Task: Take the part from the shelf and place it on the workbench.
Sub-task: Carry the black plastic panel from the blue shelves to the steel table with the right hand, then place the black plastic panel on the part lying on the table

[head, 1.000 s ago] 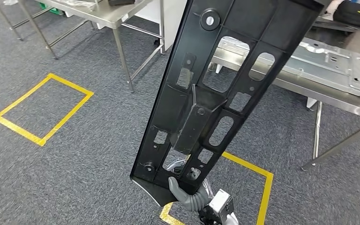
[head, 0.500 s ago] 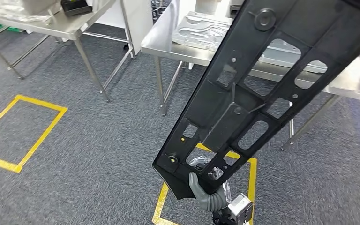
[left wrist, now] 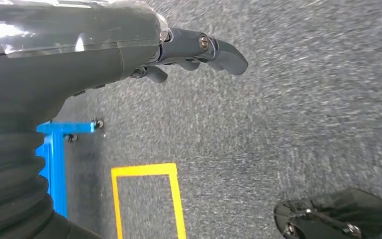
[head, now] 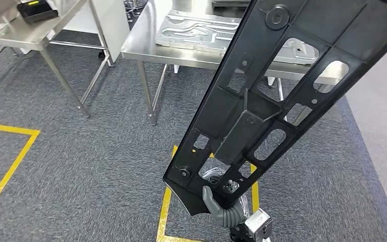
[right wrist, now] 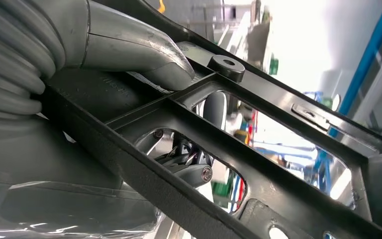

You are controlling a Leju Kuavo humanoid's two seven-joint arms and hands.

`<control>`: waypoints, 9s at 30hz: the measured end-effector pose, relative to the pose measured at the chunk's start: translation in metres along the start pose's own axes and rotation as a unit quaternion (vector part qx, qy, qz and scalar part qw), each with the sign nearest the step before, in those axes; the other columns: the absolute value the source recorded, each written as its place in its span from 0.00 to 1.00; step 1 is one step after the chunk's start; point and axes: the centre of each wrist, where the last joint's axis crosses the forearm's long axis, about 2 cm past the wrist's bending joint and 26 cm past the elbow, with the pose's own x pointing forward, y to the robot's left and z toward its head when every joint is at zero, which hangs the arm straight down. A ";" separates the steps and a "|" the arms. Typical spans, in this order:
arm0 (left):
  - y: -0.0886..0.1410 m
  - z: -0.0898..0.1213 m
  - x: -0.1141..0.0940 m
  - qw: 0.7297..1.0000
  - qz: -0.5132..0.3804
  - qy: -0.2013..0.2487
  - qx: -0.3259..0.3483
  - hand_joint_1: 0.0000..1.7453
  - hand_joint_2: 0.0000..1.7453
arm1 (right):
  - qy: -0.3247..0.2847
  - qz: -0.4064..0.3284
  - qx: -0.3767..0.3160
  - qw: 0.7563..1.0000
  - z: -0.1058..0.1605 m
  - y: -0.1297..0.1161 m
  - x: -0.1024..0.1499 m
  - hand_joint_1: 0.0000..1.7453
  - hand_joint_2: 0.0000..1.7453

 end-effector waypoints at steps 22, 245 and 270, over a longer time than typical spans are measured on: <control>0.003 -0.001 -0.003 1.000 0.010 0.009 0.004 0.00 1.00 | -0.005 0.002 0.018 1.000 -0.006 0.000 0.000 1.00 1.00; 0.001 0.000 -0.009 0.999 0.050 0.002 -0.010 0.00 0.00 | 0.029 0.721 0.140 0.678 -0.246 -0.155 0.005 0.00 0.00; 0.004 -0.001 -0.007 0.997 0.077 0.002 0.006 0.00 0.00 | 0.023 0.592 -0.089 0.801 0.008 -0.152 0.031 0.00 0.00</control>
